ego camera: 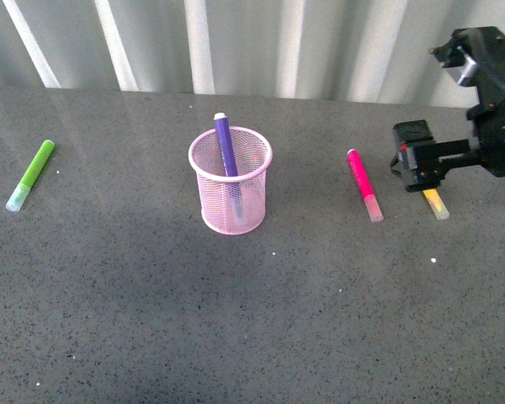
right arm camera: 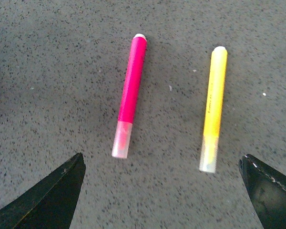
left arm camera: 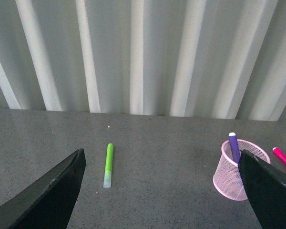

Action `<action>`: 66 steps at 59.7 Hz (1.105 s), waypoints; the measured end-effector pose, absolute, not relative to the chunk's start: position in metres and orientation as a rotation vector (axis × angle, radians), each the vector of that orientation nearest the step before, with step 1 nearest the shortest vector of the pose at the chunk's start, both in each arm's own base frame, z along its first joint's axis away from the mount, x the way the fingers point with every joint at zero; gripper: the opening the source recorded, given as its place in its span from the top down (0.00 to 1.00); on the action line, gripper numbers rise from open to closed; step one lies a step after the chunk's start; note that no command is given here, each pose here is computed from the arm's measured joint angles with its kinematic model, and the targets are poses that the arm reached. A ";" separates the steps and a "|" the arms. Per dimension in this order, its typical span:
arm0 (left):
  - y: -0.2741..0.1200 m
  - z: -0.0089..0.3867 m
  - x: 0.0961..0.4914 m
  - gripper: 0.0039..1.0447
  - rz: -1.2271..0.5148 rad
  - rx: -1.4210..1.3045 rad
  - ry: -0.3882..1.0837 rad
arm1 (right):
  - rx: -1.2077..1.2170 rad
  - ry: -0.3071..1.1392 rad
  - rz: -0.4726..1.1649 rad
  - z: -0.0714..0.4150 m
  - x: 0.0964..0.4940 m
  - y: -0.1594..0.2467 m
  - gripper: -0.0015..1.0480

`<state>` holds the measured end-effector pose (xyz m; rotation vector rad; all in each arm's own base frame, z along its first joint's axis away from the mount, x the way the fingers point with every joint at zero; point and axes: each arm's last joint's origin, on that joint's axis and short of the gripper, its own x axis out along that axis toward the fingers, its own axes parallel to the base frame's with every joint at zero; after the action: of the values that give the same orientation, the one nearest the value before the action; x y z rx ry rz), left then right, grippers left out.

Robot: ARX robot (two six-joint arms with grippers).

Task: Insert purple and pink pens into pink cup

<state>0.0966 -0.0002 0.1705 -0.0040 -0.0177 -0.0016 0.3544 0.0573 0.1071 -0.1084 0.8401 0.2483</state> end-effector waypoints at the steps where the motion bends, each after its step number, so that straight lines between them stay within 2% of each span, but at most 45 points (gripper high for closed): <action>1: 0.000 0.170 0.097 0.06 -0.002 -0.004 -0.018 | -0.109 0.842 0.248 0.105 0.358 0.060 0.07; 33: 0.000 0.170 0.097 0.06 -0.002 -0.004 -0.018 | -0.125 0.861 0.212 0.067 0.440 0.090 0.07; 52: 0.000 0.170 0.097 0.06 -0.002 -0.004 -0.018 | -0.107 0.900 0.205 0.036 0.458 0.097 0.07; 66: 0.000 0.170 0.097 0.06 -0.002 -0.004 -0.018 | -0.099 0.901 0.208 0.031 0.465 0.103 0.07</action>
<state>0.0966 -0.0002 0.1705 -0.0037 -0.0177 -0.0016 0.4654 0.1032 0.0310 -0.0987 0.9007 0.2076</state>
